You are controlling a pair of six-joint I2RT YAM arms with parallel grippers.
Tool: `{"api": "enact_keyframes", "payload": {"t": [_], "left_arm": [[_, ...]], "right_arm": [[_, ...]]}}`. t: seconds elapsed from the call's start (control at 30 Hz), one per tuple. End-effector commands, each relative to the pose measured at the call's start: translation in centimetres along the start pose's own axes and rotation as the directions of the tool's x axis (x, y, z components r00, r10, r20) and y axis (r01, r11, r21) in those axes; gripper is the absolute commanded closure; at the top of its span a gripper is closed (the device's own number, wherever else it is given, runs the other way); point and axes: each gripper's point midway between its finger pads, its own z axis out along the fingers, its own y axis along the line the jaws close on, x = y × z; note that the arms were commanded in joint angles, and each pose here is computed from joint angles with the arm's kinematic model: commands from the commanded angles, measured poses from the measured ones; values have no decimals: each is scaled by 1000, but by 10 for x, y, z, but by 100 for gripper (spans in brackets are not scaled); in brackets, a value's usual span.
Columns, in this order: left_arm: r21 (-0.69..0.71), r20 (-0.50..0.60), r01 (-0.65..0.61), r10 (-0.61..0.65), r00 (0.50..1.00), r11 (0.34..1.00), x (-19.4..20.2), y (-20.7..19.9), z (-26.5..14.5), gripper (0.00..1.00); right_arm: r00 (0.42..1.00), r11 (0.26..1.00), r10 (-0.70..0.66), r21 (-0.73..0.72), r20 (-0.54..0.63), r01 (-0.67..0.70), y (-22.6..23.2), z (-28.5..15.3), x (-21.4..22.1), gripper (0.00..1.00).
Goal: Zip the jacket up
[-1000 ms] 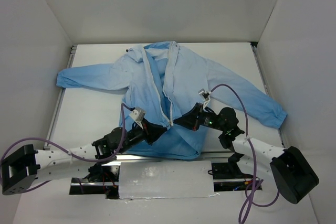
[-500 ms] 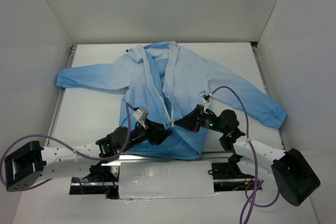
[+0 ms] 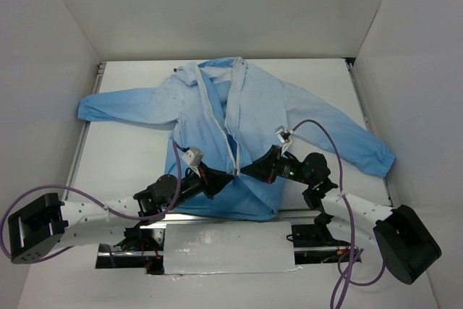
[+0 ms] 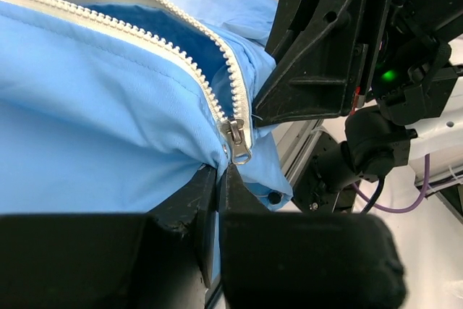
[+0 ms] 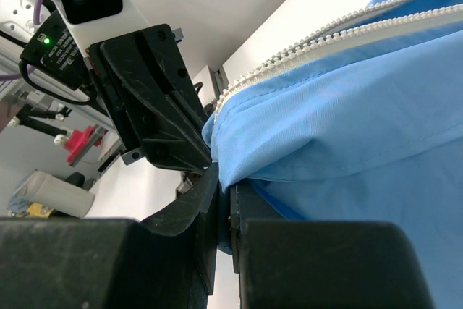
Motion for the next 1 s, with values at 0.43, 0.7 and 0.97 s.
{"api": "enact_keyframes", "payload": {"t": [0.43, 0.7, 0.97], "left_arm": [[131, 14, -26, 25, 1000, 991, -4, -21, -17, 100], [210, -20, -42, 48, 999, 977, 7, -31, -19, 100], [239, -9, -60, 64, 998, 969, 7, -34, -22, 100]], "right_arm": [[998, 998, -58, 11, -22, 58, -3, 9, -6, 100], [997, 997, -73, -22, -24, 73, 3, 16, -15, 100], [994, 993, -52, -106, -94, 43, 11, 18, -3, 100]]}}
